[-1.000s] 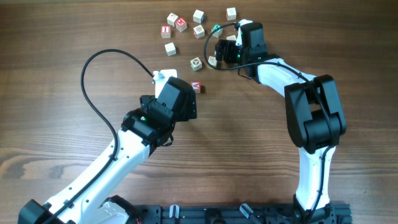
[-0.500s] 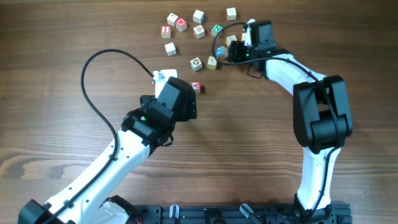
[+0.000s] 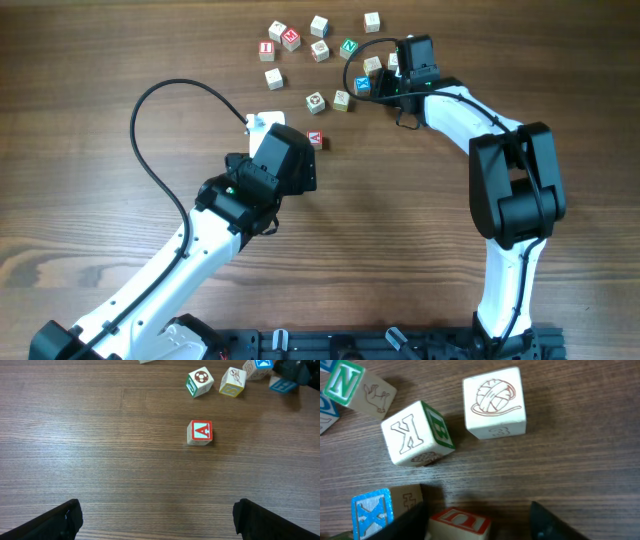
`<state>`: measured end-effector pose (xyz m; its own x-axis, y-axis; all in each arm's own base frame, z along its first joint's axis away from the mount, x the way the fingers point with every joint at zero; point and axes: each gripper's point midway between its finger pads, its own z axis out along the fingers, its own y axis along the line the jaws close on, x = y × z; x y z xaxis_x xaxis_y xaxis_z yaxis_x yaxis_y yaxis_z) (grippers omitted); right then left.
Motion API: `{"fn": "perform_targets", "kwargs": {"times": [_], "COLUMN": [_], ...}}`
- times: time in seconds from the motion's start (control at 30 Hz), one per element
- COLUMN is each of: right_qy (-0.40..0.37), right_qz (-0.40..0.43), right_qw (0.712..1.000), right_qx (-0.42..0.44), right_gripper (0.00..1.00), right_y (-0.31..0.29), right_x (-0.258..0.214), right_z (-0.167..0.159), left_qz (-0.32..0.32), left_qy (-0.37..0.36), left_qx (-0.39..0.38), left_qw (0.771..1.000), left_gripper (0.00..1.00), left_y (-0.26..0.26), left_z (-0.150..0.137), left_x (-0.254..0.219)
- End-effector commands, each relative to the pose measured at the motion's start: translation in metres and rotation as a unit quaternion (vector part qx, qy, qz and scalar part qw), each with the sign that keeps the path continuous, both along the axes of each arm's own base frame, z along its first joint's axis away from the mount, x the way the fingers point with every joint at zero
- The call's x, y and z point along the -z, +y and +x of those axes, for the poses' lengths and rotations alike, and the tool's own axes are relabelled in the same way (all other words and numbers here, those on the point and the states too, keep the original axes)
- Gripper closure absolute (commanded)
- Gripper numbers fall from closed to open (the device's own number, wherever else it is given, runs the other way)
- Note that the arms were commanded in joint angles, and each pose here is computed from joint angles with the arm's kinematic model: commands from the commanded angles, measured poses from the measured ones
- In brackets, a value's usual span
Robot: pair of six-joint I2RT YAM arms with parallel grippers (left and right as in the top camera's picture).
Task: Form a horizontal line
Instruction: 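Lower the right gripper toward a white block near the cluster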
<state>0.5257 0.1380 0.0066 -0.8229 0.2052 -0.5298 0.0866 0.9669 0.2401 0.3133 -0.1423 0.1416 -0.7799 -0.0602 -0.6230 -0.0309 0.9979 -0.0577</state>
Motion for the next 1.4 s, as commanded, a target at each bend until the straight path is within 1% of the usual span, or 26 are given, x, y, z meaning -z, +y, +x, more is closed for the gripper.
{"fn": "perform_targets", "kwargs": {"times": [0.0,0.13,0.33,0.47,0.67,0.8,0.83,1.07,1.23,1.37], "right_qy": [0.045,0.059,0.062,0.065,0.053,0.075,0.087,0.121,0.120,0.109], "right_qz": [-0.003,-0.008,-0.010,-0.012,-0.018,-0.023,-0.025,-0.037,-0.045,-0.069], "right_qw": [0.999,0.998,0.998,0.998,0.998,0.997,0.996,0.991,0.989,0.989], "right_qx": [0.017,0.012,0.011,0.010,-0.012,-0.012,-0.014,-0.038,-0.069,-0.072], "right_gripper": [0.52,0.59,0.67,0.68,0.72,0.74,0.75,0.76,0.76,0.76], "right_y": [0.002,0.004,0.005,0.004,0.004,0.000,0.001,0.020,0.048,0.055], "right_x": [0.025,0.029,0.029,0.021,-0.006,-0.017,-0.018,-0.011,-0.011,-0.011], "right_z": [-0.020,-0.027,-0.029,-0.032,-0.035,-0.050,-0.057,-0.080,-0.092,-0.094], "left_qz": [0.000,0.000,0.000,0.000,0.000,0.000,0.000,0.000,0.000,0.000], "left_qy": [-0.009,-0.009,-0.009,-0.009,-0.009,-0.009,-0.009,-0.009,-0.009,-0.009], "left_qx": [-0.007,-0.007,-0.007,-0.007,-0.007,-0.007,-0.007,-0.007,-0.007,-0.007], "left_qw": [1.000,1.000,1.000,1.000,1.000,1.000,1.000,1.000,1.000,1.000], "left_gripper": [0.00,0.00,0.00,0.00,0.00,0.00,0.00,0.00,0.00,0.00], "left_y": [0.003,0.003,0.003,0.003,0.003,0.003,0.003,0.003,0.003,0.003], "left_z": [0.000,0.000,0.000,0.000,0.000,0.000,0.000,0.000,0.000,0.000], "left_x": [-0.005,-0.005,-0.005,-0.005,-0.005,-0.005,-0.005,-0.005,-0.005,-0.005]}}
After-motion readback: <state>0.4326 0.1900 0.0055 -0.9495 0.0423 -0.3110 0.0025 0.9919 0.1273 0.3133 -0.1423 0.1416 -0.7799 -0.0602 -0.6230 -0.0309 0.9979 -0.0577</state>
